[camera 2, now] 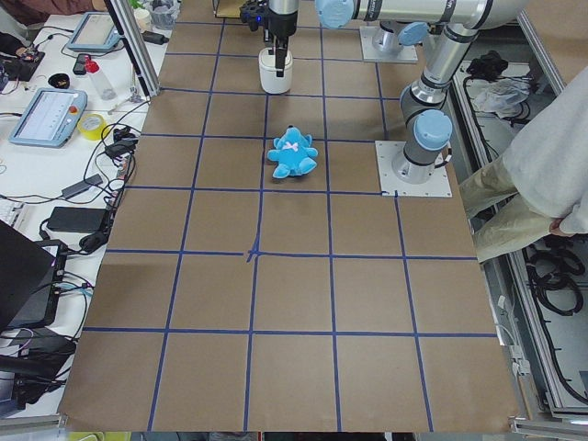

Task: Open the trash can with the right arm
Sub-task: 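Lower the right gripper onto the lid's edge farthest from the robot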

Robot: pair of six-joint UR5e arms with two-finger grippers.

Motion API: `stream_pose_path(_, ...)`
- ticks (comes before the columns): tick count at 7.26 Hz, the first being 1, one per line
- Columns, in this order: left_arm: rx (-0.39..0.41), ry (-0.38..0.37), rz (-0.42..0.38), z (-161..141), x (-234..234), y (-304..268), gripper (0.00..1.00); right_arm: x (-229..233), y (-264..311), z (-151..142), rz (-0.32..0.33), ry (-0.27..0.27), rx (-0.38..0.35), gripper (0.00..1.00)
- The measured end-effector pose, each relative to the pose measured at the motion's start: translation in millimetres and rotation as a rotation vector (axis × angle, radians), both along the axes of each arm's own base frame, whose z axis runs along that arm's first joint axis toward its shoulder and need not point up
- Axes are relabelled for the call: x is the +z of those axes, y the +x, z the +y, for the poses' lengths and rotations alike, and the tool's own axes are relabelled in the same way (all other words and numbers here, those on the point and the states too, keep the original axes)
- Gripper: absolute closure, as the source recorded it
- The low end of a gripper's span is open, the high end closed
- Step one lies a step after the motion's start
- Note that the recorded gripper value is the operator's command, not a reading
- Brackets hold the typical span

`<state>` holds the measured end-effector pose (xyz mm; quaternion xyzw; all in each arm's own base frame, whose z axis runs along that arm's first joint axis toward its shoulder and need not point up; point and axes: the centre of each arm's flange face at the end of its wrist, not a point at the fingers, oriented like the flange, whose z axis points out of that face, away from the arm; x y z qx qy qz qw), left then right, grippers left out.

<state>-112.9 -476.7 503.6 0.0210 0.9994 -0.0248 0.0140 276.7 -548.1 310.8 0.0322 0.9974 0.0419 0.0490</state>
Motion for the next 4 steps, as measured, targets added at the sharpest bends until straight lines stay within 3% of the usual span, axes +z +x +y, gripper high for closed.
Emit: stream_pose_path(4,0.000,0.000,0.000,0.0,0.0,0.2,0.00,1.9,0.0,2.5,-0.005,0.007,0.002,1.00)
